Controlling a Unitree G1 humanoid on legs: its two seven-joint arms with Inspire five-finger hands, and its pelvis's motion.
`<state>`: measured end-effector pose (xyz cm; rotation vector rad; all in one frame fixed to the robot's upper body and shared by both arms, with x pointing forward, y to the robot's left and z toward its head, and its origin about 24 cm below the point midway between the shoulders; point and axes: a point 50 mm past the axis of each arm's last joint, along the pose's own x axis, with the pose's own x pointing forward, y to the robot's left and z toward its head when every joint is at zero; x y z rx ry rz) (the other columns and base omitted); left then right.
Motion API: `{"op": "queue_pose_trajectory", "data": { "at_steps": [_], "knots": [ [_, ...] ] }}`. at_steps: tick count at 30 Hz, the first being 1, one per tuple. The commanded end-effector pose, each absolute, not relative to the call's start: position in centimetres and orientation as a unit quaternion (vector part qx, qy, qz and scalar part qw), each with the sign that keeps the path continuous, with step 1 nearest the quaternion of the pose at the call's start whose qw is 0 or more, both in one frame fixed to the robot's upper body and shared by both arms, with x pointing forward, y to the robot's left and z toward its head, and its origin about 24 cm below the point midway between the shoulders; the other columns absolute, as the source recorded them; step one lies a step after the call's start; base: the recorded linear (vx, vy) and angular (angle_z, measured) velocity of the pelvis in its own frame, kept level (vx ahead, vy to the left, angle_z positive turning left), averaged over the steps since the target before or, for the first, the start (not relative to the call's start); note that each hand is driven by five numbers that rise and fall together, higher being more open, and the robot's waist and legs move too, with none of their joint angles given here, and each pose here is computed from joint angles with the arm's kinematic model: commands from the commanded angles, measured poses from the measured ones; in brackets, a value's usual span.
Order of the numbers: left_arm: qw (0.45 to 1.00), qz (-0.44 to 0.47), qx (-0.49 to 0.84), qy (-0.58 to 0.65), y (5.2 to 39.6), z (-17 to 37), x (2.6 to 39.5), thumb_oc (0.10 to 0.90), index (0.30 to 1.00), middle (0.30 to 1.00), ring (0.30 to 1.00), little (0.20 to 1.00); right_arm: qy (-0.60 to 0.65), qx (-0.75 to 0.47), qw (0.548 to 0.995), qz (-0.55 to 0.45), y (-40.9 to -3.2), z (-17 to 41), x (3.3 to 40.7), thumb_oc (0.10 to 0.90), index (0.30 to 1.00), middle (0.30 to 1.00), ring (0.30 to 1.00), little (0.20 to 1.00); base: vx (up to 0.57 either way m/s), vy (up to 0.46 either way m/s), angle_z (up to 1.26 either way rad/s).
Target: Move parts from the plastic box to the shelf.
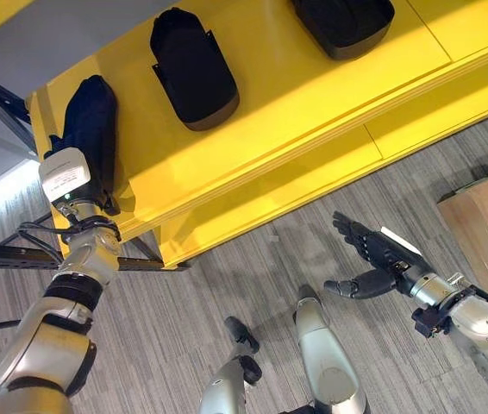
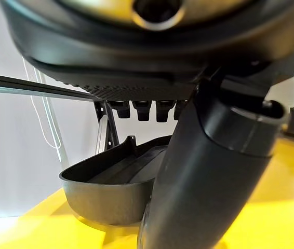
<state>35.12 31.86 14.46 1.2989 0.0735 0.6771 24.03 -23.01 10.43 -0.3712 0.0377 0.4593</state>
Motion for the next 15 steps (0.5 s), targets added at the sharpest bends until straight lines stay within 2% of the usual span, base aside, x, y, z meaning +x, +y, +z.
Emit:
{"op": "queue_pose_trajectory", "data": {
  "at_steps": [1,15],
  "knots": [
    [0.7,0.387,0.6,0.01,33.8,18.9,35.3,0.9,1.0,1.0,1.0,1.0,-0.078,-0.169,0.947,0.261,-20.7,13.4,25.0,0.9,1.0,1.0,1.0,1.0,0.0,0.0,0.0],
    [0.695,0.398,0.598,-0.024,33.1,21.5,36.0,0.9,1.0,1.0,1.0,1.0,-0.083,-0.167,0.946,0.265,-20.3,13.7,25.3,0.9,1.0,1.0,1.0,1.0,0.0,0.0,0.0]
  ]
}}
